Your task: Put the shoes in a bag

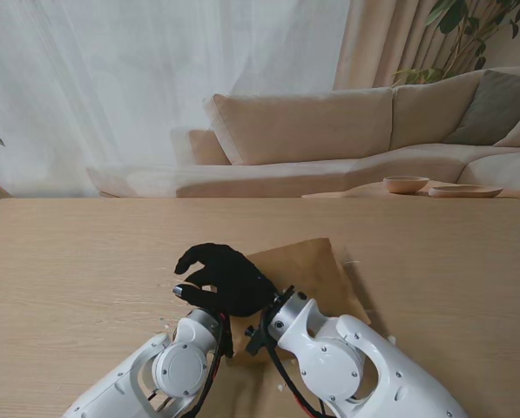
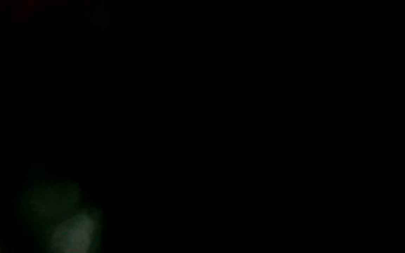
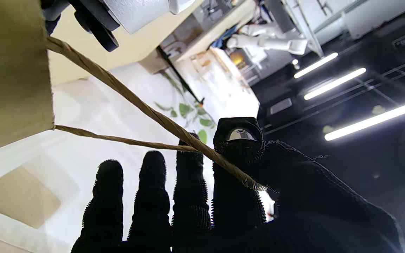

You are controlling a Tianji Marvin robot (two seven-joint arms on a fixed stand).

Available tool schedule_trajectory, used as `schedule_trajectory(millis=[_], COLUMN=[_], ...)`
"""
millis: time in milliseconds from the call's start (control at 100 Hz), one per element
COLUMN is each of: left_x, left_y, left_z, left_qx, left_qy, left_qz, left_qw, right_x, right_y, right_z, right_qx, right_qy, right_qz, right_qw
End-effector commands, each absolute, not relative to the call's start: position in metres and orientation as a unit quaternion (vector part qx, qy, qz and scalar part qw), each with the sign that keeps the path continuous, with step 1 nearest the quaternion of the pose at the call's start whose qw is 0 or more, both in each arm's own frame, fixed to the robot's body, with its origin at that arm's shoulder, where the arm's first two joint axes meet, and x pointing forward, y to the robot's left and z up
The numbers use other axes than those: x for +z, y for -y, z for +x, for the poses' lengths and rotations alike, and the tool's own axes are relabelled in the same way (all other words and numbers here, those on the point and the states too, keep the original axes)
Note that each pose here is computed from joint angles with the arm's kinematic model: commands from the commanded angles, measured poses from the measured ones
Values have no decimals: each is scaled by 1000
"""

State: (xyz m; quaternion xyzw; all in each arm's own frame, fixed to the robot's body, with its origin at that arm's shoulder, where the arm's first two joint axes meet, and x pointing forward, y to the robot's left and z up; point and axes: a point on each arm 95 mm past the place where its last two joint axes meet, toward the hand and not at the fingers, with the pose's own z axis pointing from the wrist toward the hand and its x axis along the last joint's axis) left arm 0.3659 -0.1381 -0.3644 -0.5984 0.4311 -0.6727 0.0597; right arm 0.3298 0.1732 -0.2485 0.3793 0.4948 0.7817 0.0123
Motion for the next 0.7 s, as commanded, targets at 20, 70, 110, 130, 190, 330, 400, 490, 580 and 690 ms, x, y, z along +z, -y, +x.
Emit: schedule_trajectory(millis=[20,70,110,130,190,330,400,490,580,690], left_x=[-353,-354,-355,-356,-357,-361,-363,-364,-364,-363], left_y=[150,151,150,150,148,140,137,133,128,122], left_z=[368,369,369,369,370,374,376,376,376,378], left_qx=[-682,-679,-676,-674,-666,-644,-637,-626,-615,-608], left_qy=[-429,-433,-437,-440,-447,-467,-478,-489,-502,-510], left_qz=[-590,-591,-591,-592,-595,-604,-603,-606,-606,-606], left_qw=[48,47,48,47,49,51,54,54,53,50], right_x=[-248,-248,-249,-249,-249,-250,-250,-251,-252,-253], right_y=[-177,-176,-176,-175,-174,-170,-169,-168,-167,-166], right_z=[328,328,328,328,329,329,330,330,331,331], right_qx=[779,777,776,775,773,770,769,767,765,762], right_qy=[-499,-501,-503,-503,-504,-504,-505,-506,-507,-509], right_qz=[379,380,382,382,385,391,393,395,397,400], right_qw=[5,5,6,7,9,14,16,17,19,22])
